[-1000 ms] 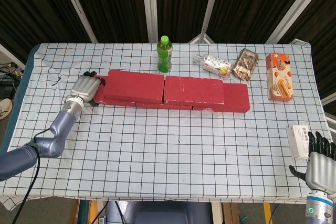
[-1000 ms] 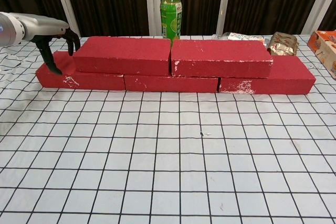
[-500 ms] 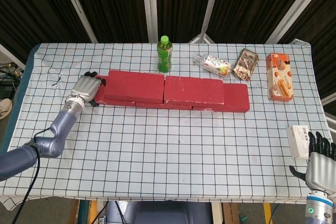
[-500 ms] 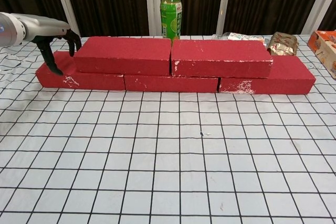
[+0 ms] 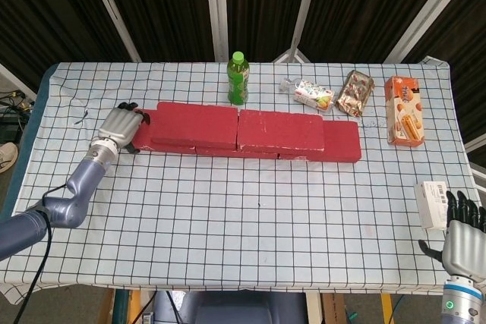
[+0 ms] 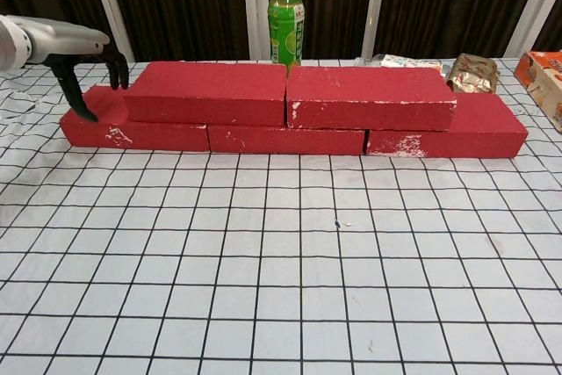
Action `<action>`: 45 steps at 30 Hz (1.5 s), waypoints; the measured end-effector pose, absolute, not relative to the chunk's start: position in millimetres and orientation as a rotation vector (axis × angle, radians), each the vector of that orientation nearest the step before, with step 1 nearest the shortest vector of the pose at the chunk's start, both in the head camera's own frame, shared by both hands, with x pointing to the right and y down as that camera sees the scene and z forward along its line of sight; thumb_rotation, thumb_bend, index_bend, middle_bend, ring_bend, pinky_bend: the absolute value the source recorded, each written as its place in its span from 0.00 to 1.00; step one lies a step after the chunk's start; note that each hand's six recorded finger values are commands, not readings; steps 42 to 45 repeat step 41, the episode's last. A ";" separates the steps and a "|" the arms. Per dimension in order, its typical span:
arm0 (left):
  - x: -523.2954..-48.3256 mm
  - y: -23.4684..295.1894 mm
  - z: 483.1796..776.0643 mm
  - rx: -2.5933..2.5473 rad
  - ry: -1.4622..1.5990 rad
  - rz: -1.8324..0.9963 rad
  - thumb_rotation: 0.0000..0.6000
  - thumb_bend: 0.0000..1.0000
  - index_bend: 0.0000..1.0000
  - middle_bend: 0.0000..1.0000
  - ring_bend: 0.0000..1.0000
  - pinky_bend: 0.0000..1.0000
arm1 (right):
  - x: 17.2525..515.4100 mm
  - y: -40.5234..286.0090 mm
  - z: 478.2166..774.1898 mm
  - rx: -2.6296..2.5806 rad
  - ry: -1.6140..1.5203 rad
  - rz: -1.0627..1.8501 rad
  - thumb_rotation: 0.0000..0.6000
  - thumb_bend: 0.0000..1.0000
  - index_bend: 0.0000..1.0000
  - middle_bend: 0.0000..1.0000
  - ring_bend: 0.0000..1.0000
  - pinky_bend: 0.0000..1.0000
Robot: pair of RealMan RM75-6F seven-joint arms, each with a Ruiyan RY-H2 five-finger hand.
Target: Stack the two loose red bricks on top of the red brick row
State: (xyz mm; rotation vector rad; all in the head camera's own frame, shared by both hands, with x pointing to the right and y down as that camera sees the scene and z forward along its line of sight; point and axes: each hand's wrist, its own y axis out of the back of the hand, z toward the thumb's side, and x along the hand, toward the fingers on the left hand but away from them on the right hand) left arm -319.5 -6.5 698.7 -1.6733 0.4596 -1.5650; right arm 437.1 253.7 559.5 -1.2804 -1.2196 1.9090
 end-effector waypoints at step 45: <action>-444.4 193.8 609.9 -1.598 1.039 -1.435 1.00 0.13 0.11 0.07 0.01 0.11 | 418.8 239.7 564.0 -1.386 -1.054 1.603 1.00 0.19 0.00 0.00 0.00 0.00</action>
